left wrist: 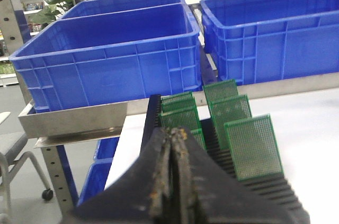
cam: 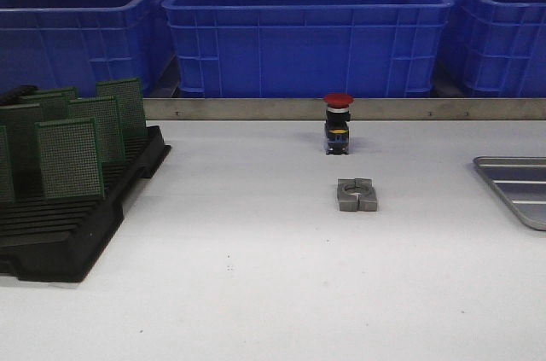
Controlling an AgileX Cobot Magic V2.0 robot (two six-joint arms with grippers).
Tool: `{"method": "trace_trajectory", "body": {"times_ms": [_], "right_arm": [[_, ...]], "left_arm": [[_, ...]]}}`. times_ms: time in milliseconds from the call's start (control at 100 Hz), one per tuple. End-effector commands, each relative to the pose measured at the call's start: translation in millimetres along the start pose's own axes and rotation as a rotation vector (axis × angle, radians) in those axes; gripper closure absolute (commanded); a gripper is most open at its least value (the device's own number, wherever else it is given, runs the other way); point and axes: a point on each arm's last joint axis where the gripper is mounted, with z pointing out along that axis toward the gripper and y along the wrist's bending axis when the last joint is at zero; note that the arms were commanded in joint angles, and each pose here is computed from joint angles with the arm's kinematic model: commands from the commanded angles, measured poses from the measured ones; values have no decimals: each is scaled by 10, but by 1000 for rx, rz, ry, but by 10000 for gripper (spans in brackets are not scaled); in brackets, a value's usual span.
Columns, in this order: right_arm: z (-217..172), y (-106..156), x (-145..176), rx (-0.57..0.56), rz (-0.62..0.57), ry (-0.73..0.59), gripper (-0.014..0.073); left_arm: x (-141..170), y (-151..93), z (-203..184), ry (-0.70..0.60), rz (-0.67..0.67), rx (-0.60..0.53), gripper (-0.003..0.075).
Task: Place circuit board on tray
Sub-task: 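Move the left gripper down toward the black rack of green boards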
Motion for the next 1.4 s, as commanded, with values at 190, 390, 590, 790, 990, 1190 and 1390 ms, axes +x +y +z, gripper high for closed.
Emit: {"method": "trace_trajectory", "body": {"times_ms": [190, 390, 590, 790, 990, 1190, 1390], "right_arm": [[-24, 9, -123, -9, -10, -107, 663], [-24, 9, -123, -9, -10, -107, 663], [-24, 9, -123, -9, -10, -107, 663], [-24, 9, -123, -9, -10, -107, 663], [-24, 9, -123, -9, -10, -107, 663], [-24, 9, -123, -9, -10, -107, 663], [-24, 9, -123, -9, -10, -107, 663]], "left_arm": [[-743, 29, -62, -92, -119, 10, 738], [-1274, 49, 120, 42, -118, 18, 738], [-1690, 59, 504, 274, -47, 37, 738], [-1822, 59, 995, 500, -45, 52, 738], [-1811, 35, 1311, 580, -78, 71, 738], [-1748, 26, 1408, 614, -87, 76, 738], [-1748, 26, 1408, 614, -83, 77, 738]]}}
